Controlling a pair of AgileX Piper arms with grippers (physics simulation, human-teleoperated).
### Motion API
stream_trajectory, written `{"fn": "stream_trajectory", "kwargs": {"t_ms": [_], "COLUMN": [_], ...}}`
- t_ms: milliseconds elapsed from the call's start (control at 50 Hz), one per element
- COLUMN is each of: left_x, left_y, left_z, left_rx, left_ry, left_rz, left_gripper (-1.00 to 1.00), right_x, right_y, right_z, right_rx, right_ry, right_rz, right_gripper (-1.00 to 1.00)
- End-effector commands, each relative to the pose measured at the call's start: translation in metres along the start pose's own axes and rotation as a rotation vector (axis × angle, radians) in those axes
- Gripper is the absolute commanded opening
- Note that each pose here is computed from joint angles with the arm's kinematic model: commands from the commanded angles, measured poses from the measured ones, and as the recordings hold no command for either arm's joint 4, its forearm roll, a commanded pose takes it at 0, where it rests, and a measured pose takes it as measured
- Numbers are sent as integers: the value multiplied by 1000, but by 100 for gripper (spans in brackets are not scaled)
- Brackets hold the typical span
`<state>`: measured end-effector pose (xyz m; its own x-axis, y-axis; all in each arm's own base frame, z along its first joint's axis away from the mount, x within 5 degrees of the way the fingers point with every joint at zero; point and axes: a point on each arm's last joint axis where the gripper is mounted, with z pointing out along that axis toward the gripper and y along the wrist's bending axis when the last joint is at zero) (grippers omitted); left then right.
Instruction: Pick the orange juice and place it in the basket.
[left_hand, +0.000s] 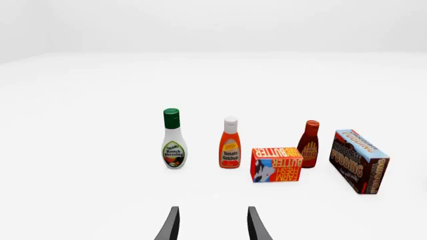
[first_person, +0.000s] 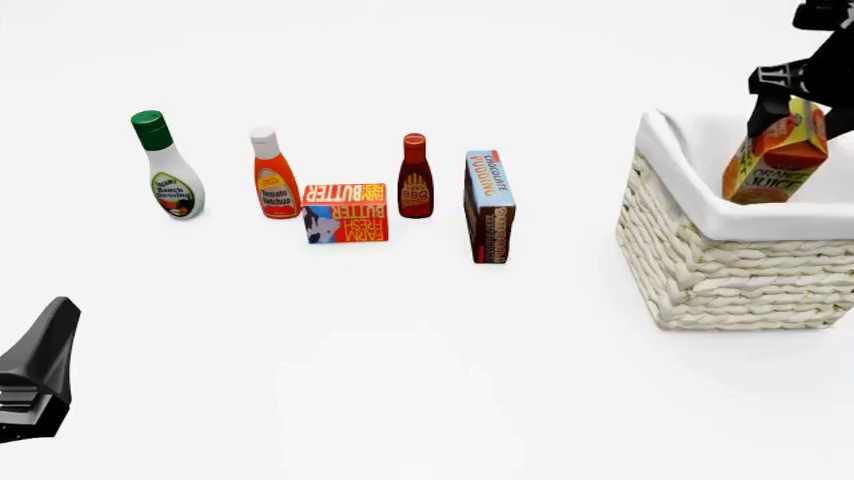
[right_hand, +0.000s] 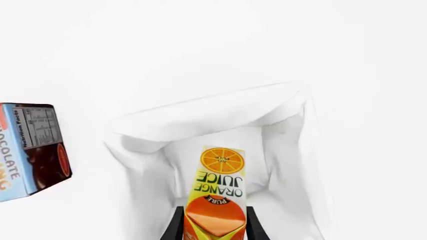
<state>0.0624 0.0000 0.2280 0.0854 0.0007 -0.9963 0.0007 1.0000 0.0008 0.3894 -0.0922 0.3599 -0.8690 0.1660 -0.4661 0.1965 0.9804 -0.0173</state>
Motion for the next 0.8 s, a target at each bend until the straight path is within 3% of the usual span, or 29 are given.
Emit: {"fn": "stream_trajectory", "kwargs": {"t_ms": [20, 320, 340, 560, 800], "left_x": [0, 0, 0, 0, 0], "left_y": [0, 0, 0, 0, 0], "left_z": [0, 0, 0, 0, 0], "left_rx": [0, 0, 0, 0, 0], "left_ry": [0, 0, 0, 0, 0], "left_rz": [0, 0, 0, 0, 0], "left_gripper": [100, 100, 100, 100, 100], "right_x": [-1, 0, 1, 3, 3], "right_y": [2, -1, -1, -12, -11], "right_z": [1, -1, 0, -1, -2], "right_rx": [-1, 3, 2, 15, 14], "right_ry": [1, -1, 3, 6, 2], "right_rz": [15, 15, 19, 32, 29], "right_gripper": [-100, -100, 100, 100, 100]}}
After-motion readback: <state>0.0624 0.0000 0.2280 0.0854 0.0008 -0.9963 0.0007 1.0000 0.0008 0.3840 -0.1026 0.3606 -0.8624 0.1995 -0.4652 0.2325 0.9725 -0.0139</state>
